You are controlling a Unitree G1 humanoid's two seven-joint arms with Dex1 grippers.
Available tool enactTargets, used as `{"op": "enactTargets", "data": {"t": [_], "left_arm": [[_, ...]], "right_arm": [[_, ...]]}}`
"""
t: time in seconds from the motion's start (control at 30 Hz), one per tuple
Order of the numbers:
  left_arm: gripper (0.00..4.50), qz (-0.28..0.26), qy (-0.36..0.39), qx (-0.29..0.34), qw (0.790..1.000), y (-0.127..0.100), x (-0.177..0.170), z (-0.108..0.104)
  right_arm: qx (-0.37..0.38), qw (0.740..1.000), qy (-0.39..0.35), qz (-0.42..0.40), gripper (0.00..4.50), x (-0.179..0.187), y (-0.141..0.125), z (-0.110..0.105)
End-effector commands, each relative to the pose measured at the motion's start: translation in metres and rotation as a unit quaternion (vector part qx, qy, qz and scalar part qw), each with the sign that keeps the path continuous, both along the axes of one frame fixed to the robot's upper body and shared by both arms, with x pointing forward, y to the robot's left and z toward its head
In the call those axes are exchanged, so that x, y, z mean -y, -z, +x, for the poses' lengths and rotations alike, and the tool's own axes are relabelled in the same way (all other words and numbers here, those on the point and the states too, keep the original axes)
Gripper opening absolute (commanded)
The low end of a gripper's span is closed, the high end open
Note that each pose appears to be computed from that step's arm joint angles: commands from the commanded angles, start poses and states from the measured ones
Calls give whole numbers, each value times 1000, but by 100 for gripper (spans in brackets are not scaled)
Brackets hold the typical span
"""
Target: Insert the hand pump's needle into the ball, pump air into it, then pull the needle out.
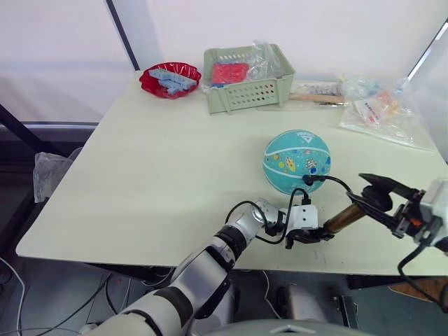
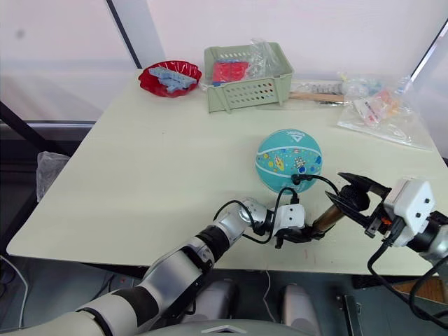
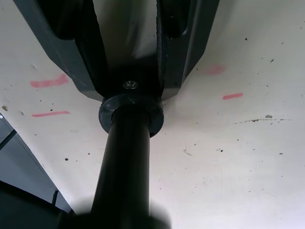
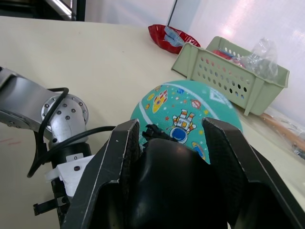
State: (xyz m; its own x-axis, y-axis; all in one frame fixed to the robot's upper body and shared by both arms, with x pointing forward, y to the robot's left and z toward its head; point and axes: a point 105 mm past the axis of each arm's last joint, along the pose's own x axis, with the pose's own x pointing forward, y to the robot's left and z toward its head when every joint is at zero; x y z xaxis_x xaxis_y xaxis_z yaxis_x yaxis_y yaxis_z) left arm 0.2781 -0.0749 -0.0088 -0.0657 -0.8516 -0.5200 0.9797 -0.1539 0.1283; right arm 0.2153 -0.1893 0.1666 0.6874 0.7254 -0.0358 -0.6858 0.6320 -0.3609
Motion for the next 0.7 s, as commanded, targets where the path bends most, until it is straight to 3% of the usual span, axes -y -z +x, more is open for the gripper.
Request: {"op": "enactTargets", "data": {"t": [0.03, 0.13, 0.23, 0.47, 0.7], "left_arm": [[96, 124, -37, -60, 990, 57, -48, -12], [96, 124, -39, -59, 990, 57, -48, -10], [96, 126, -40, -58, 990, 57, -51, -10], [96, 129, -38, -57, 989, 58, -52, -10], [96, 129, -34, -58, 989, 58, -52, -11]], "right_arm": [[-53, 999, -2, 7, 161, -5, 40, -2], [-56, 998, 13, 22, 161, -5, 51, 0], [-43, 999, 11, 24, 161, -6, 47, 2], [3, 999, -4, 44, 161, -5, -1, 3], [15, 999, -27, 14, 161, 2, -53, -10]]}}
